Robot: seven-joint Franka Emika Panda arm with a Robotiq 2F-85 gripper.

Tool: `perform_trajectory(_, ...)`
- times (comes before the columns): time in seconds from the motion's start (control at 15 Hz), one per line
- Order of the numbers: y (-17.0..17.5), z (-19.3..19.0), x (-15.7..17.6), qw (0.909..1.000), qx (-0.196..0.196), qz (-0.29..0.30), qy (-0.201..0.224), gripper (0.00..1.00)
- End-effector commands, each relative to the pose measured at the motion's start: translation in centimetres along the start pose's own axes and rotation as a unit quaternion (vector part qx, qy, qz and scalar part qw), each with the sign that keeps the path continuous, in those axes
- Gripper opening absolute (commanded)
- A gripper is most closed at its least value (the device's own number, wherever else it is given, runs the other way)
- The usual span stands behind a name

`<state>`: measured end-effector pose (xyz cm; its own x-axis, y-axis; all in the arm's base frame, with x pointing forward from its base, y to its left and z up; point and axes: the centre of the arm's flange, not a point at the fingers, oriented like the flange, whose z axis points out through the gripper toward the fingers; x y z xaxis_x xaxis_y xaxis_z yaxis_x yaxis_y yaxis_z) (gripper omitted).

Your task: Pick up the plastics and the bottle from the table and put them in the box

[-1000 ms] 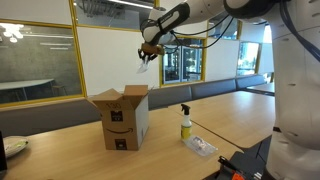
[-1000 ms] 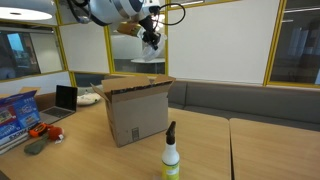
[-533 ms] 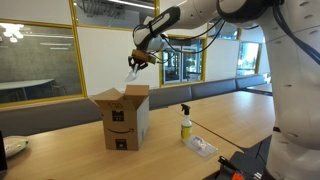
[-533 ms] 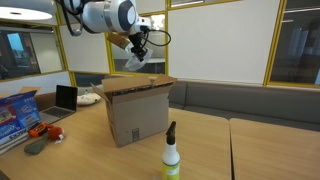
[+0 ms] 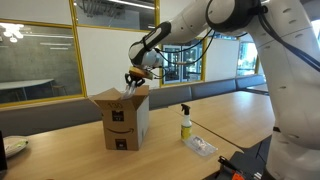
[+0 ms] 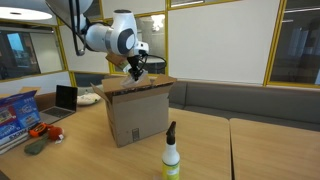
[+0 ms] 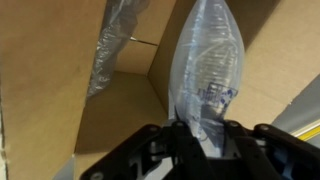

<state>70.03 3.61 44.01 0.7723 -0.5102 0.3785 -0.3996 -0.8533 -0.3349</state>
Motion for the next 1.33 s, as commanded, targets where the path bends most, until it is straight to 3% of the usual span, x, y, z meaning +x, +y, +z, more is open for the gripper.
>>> perform_trajectory(0.0,0.3,0.9,-0.4,0.9998,0.007,-0.016,-0.011,0.57)
perform_trajectory(0.4,0.6,0.8,-0.5,0.9990,-0.008,-0.040,-0.017,0.99)
perform_trajectory(0.6,1.5,-1.1,-0.1,0.9957,-0.049,-0.075,-0.024,1.00)
perform_trajectory(0.8,3.1,-4.8,0.5,0.9856,-0.119,-0.118,-0.023,1.00)
perform_trajectory(1.0,5.1,-10.4,1.4,0.9719,-0.184,-0.146,-0.010,1.00)
perform_trajectory(1.27,8.0,-18.2,1.1,0.9572,-0.242,-0.157,-0.013,1.00)
